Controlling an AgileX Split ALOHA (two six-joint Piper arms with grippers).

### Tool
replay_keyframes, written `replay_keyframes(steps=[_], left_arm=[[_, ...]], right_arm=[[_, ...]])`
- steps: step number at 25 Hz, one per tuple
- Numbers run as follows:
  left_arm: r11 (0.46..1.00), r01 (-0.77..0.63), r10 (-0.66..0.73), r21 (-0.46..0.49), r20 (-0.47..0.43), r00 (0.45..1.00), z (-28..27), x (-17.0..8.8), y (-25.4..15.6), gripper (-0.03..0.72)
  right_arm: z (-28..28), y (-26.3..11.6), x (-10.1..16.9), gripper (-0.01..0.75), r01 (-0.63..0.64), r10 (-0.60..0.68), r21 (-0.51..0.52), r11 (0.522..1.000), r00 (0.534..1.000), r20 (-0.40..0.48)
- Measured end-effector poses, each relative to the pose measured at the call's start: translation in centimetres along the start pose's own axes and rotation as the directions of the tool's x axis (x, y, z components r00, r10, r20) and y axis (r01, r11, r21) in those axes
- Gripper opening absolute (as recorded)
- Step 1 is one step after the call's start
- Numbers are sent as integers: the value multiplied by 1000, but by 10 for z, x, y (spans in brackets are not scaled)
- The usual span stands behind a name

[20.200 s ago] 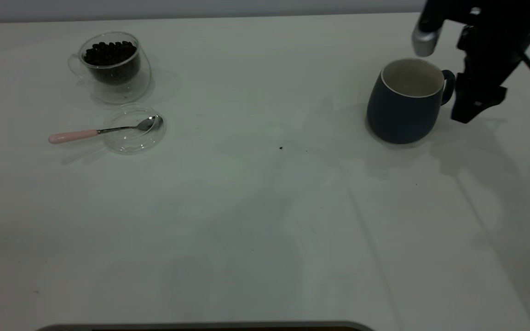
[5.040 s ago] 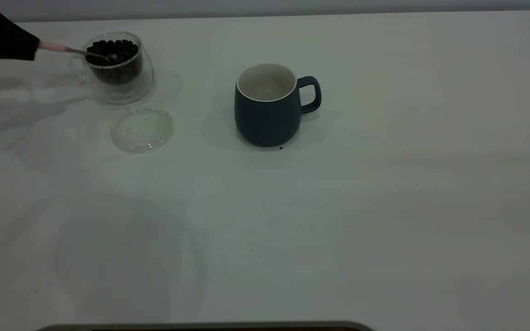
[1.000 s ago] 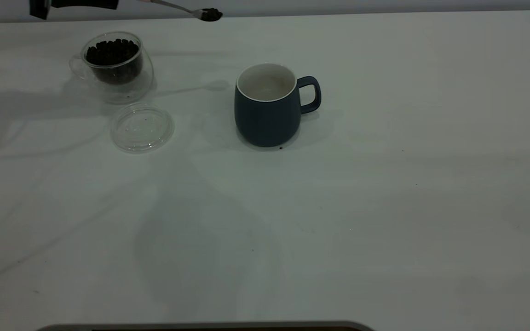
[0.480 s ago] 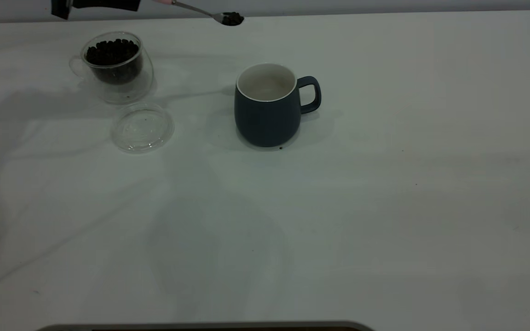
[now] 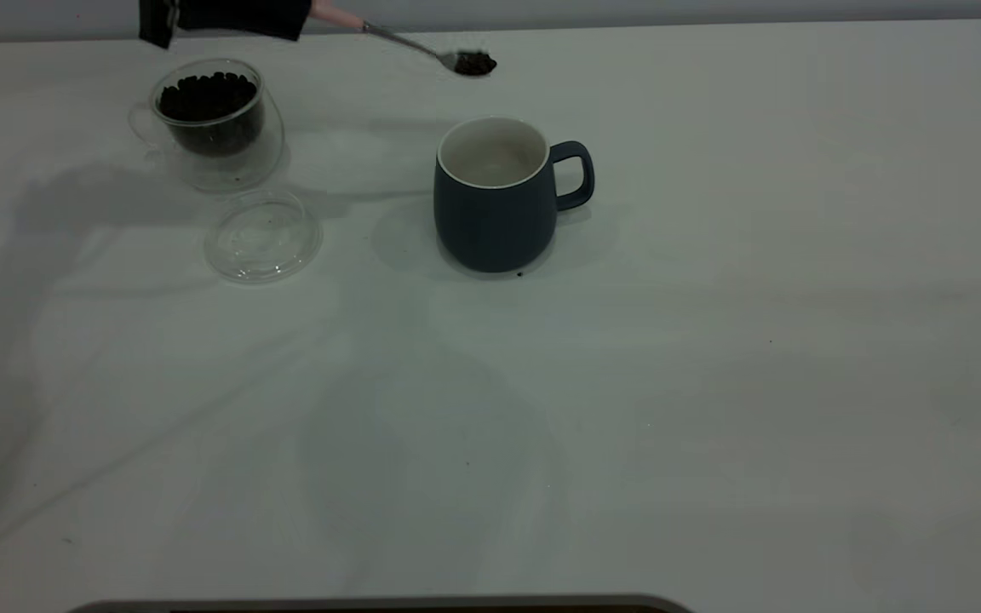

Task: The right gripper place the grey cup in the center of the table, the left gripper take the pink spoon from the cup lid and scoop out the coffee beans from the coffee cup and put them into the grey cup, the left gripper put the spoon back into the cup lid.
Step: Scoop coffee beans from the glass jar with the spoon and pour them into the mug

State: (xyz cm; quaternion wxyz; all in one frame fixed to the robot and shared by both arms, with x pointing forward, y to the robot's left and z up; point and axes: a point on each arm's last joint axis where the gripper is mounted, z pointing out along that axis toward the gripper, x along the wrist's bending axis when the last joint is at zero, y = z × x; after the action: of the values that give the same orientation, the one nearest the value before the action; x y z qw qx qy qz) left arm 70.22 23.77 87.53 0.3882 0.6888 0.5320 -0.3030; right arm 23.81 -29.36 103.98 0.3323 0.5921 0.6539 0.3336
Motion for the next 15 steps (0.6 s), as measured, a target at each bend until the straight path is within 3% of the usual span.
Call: replay_keyframes(steps=[7,15], left_arm=[[999,17,-18,52,21,1000,13,14,-25,127],[994,-96,95,46,28,995,13,13,-25,127]], right_arm=[[0,0,0,591,0,0,0,1000,1000,0],[0,0,0,591,0,0,0,1000,1000,0]])
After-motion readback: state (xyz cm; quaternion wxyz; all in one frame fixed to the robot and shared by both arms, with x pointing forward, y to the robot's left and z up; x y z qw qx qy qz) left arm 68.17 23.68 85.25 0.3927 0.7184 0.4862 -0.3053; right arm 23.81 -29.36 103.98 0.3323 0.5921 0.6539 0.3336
